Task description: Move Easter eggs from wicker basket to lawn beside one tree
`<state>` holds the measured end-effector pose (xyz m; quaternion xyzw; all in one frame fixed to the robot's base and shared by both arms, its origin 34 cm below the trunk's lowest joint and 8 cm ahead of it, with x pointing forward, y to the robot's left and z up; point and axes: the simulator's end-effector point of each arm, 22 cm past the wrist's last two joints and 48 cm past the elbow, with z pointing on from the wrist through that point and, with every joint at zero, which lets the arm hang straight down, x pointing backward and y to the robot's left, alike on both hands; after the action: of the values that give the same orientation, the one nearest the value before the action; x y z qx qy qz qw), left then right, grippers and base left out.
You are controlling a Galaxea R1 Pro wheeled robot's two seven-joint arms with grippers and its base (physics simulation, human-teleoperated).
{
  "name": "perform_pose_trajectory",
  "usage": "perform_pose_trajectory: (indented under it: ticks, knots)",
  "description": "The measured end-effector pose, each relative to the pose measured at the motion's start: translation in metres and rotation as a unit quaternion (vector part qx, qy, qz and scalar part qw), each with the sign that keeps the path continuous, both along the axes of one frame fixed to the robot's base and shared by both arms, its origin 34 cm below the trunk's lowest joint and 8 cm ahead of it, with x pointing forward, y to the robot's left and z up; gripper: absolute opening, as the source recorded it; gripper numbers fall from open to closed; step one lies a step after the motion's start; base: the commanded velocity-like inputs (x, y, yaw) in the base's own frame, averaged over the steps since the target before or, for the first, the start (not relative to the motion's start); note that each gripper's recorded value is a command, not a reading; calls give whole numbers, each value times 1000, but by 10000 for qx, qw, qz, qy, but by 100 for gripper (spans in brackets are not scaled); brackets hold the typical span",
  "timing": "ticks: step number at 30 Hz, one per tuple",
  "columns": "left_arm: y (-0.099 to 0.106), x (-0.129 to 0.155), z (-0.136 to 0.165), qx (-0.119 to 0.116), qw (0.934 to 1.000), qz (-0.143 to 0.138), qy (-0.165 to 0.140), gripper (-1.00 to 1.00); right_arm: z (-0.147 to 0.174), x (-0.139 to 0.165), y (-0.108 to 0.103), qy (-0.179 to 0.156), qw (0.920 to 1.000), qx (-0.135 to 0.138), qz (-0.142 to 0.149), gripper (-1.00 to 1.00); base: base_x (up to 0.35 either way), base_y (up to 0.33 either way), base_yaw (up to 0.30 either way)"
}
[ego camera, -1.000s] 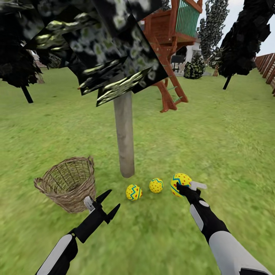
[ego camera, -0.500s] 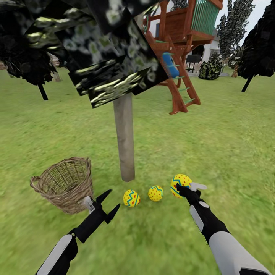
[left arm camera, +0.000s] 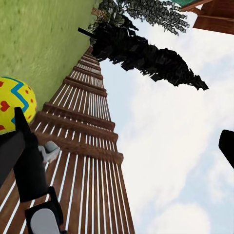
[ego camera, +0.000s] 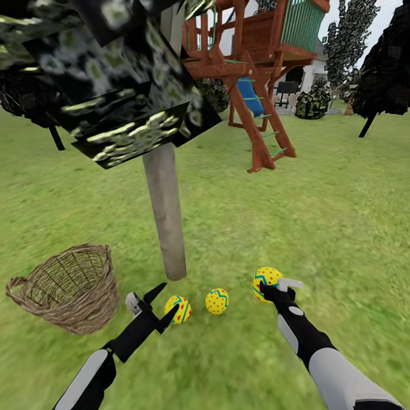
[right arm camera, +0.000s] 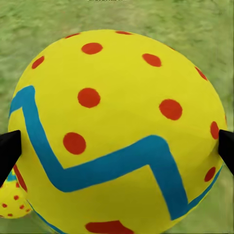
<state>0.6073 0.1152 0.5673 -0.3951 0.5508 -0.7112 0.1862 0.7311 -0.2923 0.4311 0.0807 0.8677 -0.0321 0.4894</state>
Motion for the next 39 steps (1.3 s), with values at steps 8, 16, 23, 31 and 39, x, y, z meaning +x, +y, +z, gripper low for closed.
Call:
perform_pose_trajectory:
  ticks: [8, 16, 23, 31, 39]
  knots:
    - [0, 0, 0, -4, 10000, 3, -2, 100, 17, 9, 1, -446, 9989, -113, -3, -100, 60, -45, 118]
    - [0, 0, -3, -6, 10000, 4, 26, 100, 14, 9, 14, -430, 9987, -191, 220, -100, 47, -72, 280]
    - [-1, 0, -4, -14, 10000, 7, 38, 100, 12, 9, 14, -412, 9987, -194, 220, -100, 124, -71, 127]
    - [-11, -2, -7, -140, 9999, 0, 39, 100, 6, 7, 13, -417, 9987, -188, 207, -100, 2, -1, 1]
    - [-31, -13, -25, -155, 9996, -222, 56, 100, -64, -40, -30, 558, 9946, -705, -514, -100, 0, 0, 0]
